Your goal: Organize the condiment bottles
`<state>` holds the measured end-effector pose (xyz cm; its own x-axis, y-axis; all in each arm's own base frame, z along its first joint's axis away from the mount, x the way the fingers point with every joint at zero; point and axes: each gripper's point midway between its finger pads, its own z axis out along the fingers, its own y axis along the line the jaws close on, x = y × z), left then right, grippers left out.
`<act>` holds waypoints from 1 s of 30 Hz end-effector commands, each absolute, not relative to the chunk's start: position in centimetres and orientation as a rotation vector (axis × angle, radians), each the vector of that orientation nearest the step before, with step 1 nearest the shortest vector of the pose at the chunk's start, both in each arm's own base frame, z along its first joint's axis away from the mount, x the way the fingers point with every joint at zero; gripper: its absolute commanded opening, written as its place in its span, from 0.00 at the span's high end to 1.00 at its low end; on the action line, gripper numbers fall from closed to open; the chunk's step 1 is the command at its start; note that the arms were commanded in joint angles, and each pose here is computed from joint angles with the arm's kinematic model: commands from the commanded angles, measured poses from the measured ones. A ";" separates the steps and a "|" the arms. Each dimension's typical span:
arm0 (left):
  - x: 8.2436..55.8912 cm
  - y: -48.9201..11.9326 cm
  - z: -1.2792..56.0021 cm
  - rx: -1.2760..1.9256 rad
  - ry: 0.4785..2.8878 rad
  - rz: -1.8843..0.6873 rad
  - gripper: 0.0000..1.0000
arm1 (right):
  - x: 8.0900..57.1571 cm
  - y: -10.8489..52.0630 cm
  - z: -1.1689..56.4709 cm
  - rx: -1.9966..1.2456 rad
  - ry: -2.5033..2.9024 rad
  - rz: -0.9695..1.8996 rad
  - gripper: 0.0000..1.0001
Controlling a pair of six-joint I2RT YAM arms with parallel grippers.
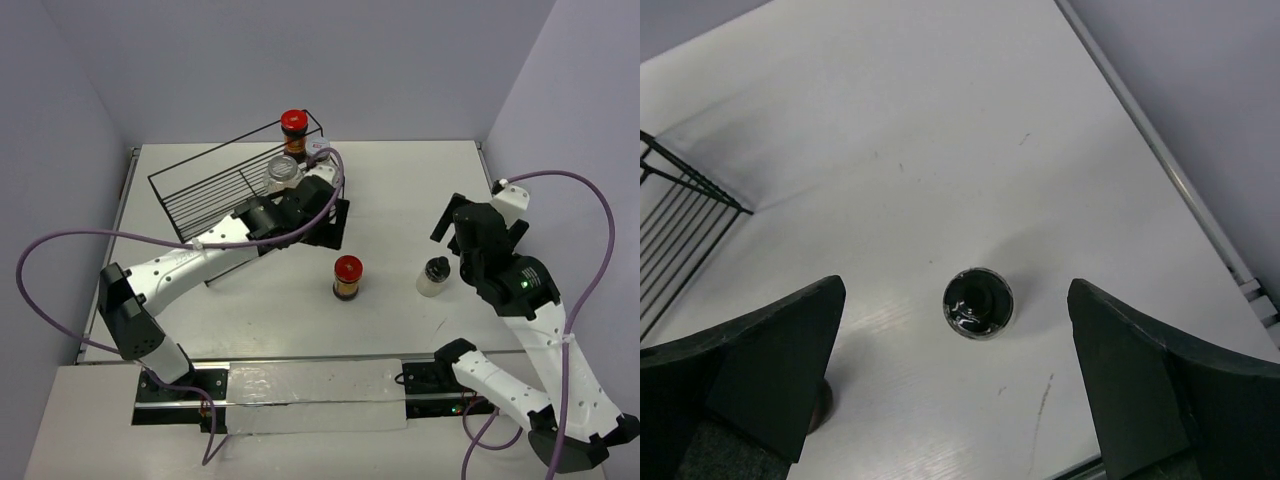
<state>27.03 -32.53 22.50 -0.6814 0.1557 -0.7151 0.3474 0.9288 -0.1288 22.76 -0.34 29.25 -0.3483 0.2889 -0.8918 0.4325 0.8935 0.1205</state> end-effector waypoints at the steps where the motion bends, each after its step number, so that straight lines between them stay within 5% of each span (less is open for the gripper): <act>1: 24.9 -36.0 22.9 0.438 2.313 -0.508 0.03 | 23.2 -0.8 29.5 0.508 1.953 -0.200 0.00; 23: 21.7 -40.1 15.2 0.630 2.407 -0.294 0.01 | 23.4 -0.7 29.0 0.516 1.955 -0.187 0.00; 30: 22.8 -40.4 15.2 0.627 2.388 -0.231 0.12 | 23.4 -0.6 29.0 0.514 1.957 -0.182 0.00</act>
